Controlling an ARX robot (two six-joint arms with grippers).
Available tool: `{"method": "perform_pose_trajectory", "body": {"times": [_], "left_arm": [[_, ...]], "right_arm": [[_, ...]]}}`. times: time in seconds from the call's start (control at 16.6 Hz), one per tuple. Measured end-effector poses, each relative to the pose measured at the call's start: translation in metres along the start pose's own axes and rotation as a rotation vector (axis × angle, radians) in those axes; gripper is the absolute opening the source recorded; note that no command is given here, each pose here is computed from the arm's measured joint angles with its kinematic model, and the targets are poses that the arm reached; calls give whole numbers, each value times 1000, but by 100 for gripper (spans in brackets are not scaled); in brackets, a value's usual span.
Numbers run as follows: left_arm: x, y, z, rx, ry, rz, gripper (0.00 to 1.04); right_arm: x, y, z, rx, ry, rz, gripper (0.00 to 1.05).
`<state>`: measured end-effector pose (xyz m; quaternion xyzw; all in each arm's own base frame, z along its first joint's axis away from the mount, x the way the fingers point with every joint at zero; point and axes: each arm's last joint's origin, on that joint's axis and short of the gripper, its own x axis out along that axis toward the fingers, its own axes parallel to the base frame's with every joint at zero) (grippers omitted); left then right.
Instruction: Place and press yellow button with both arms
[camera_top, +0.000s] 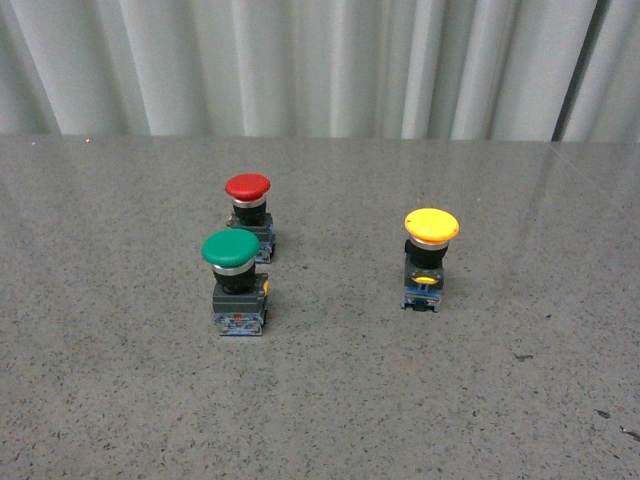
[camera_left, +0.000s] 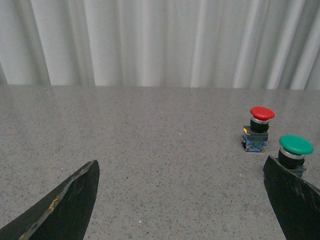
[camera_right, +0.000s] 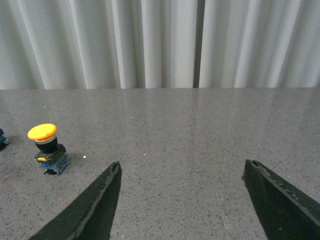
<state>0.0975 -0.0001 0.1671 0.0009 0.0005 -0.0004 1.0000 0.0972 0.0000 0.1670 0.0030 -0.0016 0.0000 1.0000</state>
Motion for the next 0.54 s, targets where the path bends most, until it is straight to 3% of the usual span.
{"method": "perform_pose_trajectory", "body": {"times": [0.18, 0.54], "left_arm": [[0, 0, 0, 0, 0, 0, 98], [0, 0, 0, 0, 0, 0, 98]], "right_arm": [[0, 0, 0, 0, 0, 0, 100], [0, 0, 0, 0, 0, 0, 98]]}}
